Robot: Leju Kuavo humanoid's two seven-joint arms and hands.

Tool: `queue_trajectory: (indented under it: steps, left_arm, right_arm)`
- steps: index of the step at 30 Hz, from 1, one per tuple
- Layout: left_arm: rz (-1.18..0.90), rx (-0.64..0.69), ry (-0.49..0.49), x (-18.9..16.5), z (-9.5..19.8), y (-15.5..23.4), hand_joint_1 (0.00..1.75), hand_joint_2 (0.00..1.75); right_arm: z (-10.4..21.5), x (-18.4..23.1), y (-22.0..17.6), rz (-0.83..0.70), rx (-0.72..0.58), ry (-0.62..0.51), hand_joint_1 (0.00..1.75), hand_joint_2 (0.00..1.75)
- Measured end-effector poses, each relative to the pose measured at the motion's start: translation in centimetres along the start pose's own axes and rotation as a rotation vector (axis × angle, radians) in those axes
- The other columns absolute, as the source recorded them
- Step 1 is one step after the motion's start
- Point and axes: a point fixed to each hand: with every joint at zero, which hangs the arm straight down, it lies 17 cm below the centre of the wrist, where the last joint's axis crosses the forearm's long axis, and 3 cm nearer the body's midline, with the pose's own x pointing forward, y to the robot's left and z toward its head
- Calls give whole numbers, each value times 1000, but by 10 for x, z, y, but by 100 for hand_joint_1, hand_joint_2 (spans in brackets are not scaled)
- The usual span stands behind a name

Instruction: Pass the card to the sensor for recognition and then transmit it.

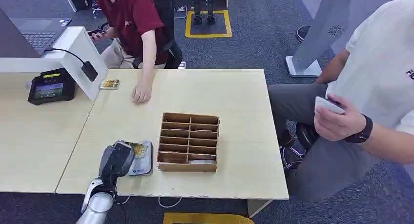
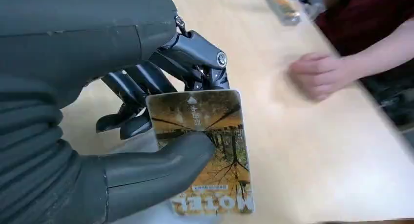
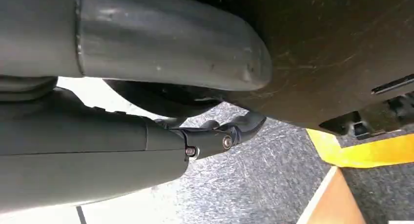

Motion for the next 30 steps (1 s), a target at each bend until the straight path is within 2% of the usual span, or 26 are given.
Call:
queue_trajectory:
  steps: [6, 9, 14, 16, 18, 20, 23, 30]
  left_arm:
    - [189, 220, -246, 94, -39, 69, 175, 175]
    - [133, 378, -352, 141, -60, 117, 175, 175]
    - [-201, 604, -542, 212, -70, 179, 175, 175]
    - [-432, 644, -606, 230, -73, 185, 175, 175]
    - [-699, 621, -670, 242, -78, 174, 175, 175]
    - [-886, 595, -675, 240, -87, 169, 175, 175]
    - [-1047, 575, -643, 229, -96, 167, 175, 175]
    - [-1122, 582, -593, 221, -103, 175, 175, 175]
  right_arm:
    - [0, 4, 0, 52, 14, -16, 0, 0]
    - [1, 6, -2, 77, 21, -25, 0, 0]
    - [0, 11, -7, 133, 30, -47, 0, 0]
    - [0, 17, -14, 162, 26, -70, 0, 0]
    - [0, 21, -18, 186, 22, -86, 0, 0]
    - [0, 23, -23, 208, 12, -92, 0, 0]
    - [0, 26, -28, 232, 3, -99, 0, 0]
    - [0, 30, -31, 257, -6, -109, 0, 0]
